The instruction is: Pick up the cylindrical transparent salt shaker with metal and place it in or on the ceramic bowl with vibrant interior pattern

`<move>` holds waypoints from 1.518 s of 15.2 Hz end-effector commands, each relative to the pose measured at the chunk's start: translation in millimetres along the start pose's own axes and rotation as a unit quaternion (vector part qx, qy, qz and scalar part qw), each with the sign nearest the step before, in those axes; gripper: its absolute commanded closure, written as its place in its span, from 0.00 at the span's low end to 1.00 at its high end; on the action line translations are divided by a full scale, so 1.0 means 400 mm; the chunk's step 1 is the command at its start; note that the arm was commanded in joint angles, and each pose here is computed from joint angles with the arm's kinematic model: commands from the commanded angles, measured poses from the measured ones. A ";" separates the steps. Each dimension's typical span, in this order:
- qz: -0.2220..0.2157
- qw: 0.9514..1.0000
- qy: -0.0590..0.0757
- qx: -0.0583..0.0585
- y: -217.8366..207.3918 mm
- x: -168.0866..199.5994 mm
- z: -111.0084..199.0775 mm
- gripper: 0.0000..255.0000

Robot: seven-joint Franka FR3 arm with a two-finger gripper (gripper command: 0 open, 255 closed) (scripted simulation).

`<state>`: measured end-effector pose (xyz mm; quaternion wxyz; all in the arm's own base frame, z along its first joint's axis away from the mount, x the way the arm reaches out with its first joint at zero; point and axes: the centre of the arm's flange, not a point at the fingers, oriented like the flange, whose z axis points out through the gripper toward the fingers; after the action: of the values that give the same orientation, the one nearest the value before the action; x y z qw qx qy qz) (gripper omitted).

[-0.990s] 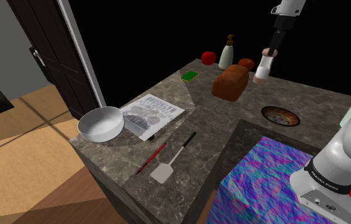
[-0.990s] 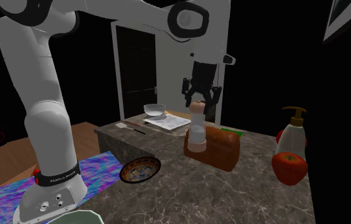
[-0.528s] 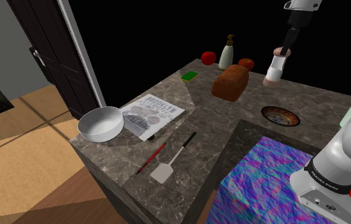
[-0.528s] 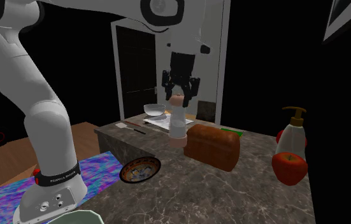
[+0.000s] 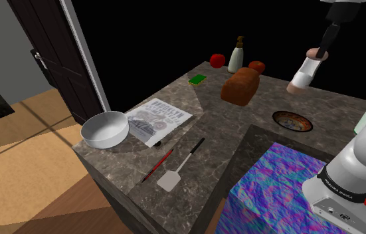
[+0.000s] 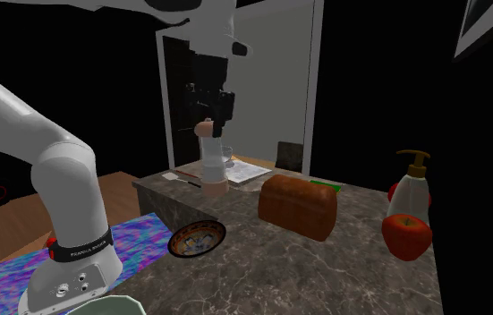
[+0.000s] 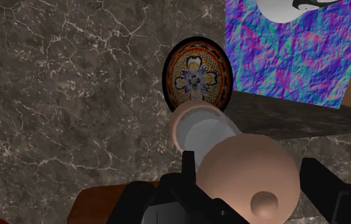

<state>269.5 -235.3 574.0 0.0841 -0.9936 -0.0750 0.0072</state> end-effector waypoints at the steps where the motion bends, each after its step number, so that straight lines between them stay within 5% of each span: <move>1: 0.000 1.000 0.000 0.000 -0.039 -0.046 -0.009 1.00; 23: 0.000 1.000 0.000 0.000 -0.029 -0.084 0.240 1.00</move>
<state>232.3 -213.7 487.2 0.0840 -0.9936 -0.0746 0.0079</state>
